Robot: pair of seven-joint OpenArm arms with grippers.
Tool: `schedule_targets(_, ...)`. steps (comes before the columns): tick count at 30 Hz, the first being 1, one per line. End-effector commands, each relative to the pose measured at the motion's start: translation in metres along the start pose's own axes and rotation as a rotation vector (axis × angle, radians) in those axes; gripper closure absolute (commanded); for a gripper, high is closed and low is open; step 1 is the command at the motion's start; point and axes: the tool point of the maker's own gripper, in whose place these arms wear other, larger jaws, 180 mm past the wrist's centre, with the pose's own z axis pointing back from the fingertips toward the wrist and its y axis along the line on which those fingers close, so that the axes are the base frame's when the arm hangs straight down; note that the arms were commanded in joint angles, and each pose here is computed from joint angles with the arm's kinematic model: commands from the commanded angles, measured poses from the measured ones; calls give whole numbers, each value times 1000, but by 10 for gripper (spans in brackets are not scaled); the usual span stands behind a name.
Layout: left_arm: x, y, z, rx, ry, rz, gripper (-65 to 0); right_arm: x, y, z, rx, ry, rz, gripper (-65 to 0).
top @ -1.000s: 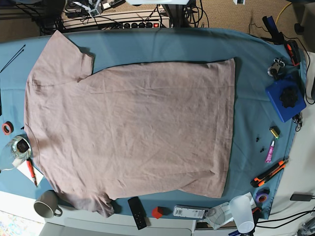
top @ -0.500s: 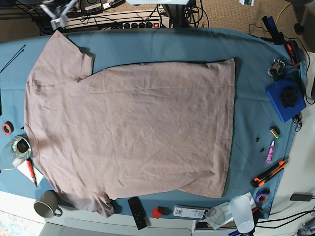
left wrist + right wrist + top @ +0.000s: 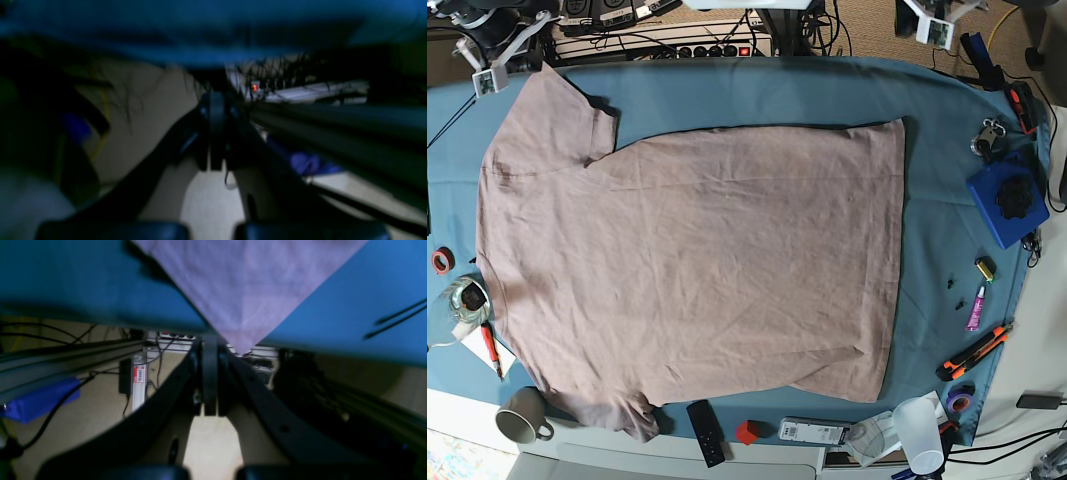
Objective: Fold the T-shirt properly
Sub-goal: 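Move both grippers down to the shirt's shoulder corners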
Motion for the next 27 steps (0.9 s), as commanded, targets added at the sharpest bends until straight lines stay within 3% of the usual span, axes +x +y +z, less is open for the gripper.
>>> schedule_targets(1, 13, -3, 7, -7, -42, -9, 0, 12, -1, 6, -7, -44, 25, 0)
schedule_targets(9, 19, -3, 7, -8, -58, -14, 0, 29, -13, 10, -108, -73, 148, 0)
schedule_targets(13, 19, -3, 7, -8, -58, -14, -120, 25, -20, 8, -144, -32, 164, -225)
schedule_targets(15, 19, -3, 7, -8, -58, -14, -170, 24, -24, 8, -167, -24, 173, -277)
schedule_targets(18, 19, -3, 7, -8, -59, -14, -190, 25, -25, 10, -198, -59, 165, -276)
schedule_targets(23, 19, -3, 7, -8, -59, -15, -190, 23, -26, 5, -216, -39, 124, -276)
schedule_targets(27, 19, -2, 7, -12, -57, -31, -190, 45, -31, 0, -232, -110, 111, -276)
